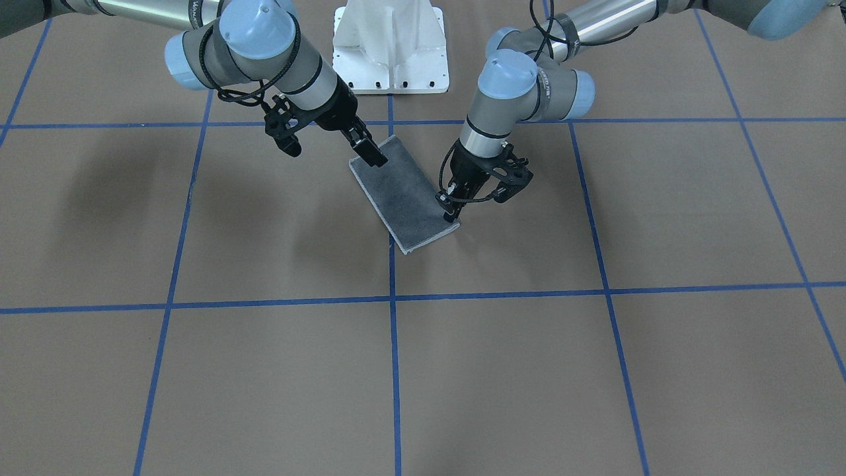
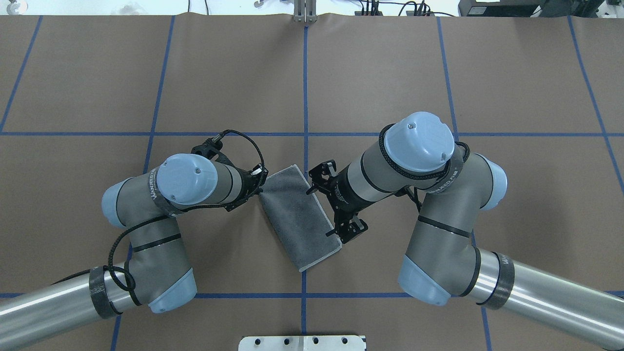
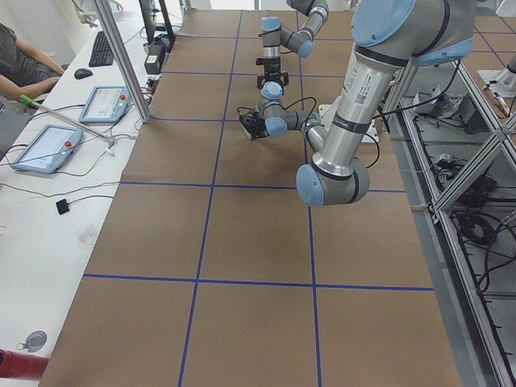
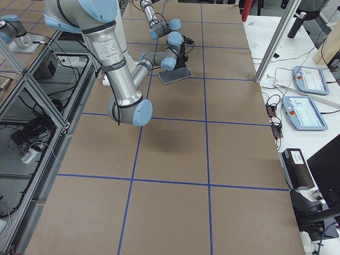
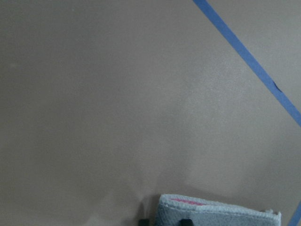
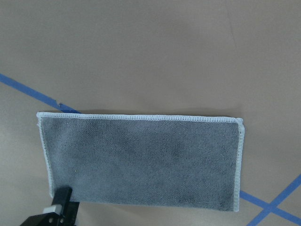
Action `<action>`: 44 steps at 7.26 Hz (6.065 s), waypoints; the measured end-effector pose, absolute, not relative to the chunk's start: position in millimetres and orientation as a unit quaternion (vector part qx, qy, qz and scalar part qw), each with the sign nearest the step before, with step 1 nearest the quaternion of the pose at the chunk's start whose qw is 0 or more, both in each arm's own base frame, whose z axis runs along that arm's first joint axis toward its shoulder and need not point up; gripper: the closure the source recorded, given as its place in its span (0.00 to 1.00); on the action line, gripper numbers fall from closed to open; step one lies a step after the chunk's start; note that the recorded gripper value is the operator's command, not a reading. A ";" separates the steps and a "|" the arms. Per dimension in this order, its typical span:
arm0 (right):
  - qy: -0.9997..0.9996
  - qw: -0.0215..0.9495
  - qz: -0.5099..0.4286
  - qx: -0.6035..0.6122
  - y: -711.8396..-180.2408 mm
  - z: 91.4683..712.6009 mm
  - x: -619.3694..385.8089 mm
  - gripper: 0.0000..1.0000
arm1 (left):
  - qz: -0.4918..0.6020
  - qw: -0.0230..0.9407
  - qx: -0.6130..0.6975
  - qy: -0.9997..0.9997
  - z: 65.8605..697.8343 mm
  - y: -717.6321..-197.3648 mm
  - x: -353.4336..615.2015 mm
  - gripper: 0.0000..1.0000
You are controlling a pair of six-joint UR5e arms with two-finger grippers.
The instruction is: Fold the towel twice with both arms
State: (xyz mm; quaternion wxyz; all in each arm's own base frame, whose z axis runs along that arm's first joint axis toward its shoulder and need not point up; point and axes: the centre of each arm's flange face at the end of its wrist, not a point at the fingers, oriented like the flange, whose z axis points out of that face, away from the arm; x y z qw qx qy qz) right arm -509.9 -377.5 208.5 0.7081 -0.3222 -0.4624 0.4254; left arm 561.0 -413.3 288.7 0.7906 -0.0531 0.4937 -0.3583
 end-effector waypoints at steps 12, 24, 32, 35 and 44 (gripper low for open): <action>-0.458 0.701 0.430 -0.338 -404.1 213.4 -479.3 0.00 | -0.368 0.762 -0.008 0.532 262.1 -509.0 575.3 0.01; -0.471 0.688 0.468 -0.294 -422.1 222.1 -471.2 0.00 | -0.369 0.753 -0.047 0.544 289.6 -368.4 548.9 0.26; -0.456 0.687 0.491 -0.281 -436.7 230.9 -460.3 0.00 | -0.363 0.754 -0.073 0.543 286.4 -336.5 570.5 0.50; -0.455 0.687 0.492 -0.281 -437.2 231.7 -459.9 0.00 | -0.360 0.755 -0.074 0.543 285.5 -332.3 572.8 1.00; -0.446 0.688 0.501 -0.278 -442.4 234.7 -456.4 0.00 | -0.387 0.744 -0.086 0.538 236.0 -336.6 552.0 1.00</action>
